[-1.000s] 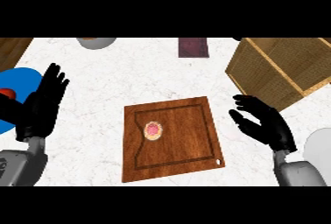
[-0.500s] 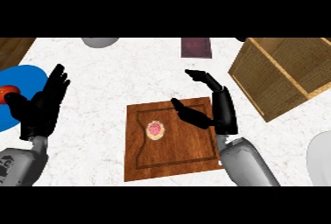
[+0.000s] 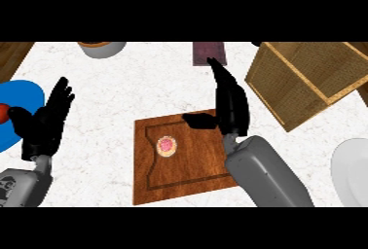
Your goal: Pick the cupcake from the cutting board and place it in the basket
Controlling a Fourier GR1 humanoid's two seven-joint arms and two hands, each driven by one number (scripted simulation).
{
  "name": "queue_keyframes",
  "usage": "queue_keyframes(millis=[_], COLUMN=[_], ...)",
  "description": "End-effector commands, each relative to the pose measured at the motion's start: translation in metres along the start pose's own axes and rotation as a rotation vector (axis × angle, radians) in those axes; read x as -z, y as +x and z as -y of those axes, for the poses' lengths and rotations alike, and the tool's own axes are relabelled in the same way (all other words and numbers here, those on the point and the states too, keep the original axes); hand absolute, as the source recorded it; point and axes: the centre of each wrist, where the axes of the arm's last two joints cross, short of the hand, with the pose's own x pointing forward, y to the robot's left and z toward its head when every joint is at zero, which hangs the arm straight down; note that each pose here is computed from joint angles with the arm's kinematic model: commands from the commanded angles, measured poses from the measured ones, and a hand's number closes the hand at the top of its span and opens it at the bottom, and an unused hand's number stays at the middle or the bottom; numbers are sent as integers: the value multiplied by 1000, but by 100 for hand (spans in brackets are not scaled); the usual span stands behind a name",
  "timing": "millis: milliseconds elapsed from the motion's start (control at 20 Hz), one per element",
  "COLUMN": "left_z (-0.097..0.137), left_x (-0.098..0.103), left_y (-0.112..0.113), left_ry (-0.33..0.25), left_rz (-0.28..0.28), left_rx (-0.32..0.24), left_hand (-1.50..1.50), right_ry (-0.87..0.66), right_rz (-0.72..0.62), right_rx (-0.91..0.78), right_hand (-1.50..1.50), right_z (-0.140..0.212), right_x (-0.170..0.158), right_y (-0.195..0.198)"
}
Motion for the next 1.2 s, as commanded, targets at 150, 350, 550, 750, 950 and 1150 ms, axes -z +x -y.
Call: queue_keyframes(millis=[150,350,550,750,950,1150], left_z=[-2,-6,4,-10,6,15], left_x=[1,3,-1,12,0,-8], left_y=[-2,3,4,8,7,16], left_ry=[21,2,5,-2,-4,-19], left_rz=[5,0,0,10,15,40], left_rx=[7,-14,-2,4,-14,-22], left_hand=[0,0,0,0,0,0], right_ry=[396,495,523,476,417,434], right_rz=[-192,-212,-270,-260,-243,-233], right_rx=[-319,-333,-319,-235,-170,-155], right_hand=[-150,-150,-150,-150,-150,-150], right_z=[2,24,57,56,41,24], right_x=[-6,-34,-32,-39,-54,-43], right_y=[47,95,82,91,81,62])
